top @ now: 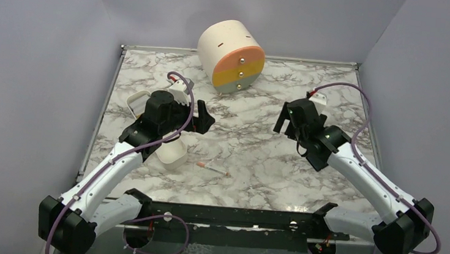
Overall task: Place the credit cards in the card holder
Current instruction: Move the card holder to the center of the board.
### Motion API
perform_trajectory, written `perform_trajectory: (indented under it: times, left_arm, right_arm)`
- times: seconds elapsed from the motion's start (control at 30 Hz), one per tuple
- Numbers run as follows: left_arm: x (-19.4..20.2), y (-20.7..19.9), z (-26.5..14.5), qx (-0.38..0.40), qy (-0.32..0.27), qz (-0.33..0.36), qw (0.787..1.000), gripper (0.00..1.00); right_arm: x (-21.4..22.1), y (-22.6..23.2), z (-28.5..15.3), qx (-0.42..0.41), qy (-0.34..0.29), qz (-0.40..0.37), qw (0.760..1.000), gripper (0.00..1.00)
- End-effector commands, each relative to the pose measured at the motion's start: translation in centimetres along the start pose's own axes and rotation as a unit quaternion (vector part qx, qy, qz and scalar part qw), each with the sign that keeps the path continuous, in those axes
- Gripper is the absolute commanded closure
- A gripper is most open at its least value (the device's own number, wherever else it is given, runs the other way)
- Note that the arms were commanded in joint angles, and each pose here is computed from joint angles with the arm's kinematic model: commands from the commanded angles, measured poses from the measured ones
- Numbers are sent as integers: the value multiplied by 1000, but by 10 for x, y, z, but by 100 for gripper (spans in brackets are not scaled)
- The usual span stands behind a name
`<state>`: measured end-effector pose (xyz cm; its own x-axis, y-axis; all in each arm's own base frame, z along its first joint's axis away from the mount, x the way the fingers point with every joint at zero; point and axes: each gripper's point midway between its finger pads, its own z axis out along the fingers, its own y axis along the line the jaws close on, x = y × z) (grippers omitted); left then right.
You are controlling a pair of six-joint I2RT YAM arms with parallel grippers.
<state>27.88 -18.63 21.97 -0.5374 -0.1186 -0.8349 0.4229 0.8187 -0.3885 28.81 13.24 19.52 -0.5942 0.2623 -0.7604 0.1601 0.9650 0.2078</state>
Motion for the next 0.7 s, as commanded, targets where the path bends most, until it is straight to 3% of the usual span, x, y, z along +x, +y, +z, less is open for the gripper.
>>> perform_trajectory:
  times: [0.0,0.3,0.67]
  left_arm:
    - [3,1,-2,6,5,12,1000,1]
    - [11,6,-8,-11,-1,46,999,1]
    - [12,3,-15,-13,-9,61,998,1]
  right_arm:
    - [2,-57,6,157,-16,-20,987,9]
    - [32,-107,49,260,39,-26,964,12]
    - [40,-152,93,236,96,90,963,17]
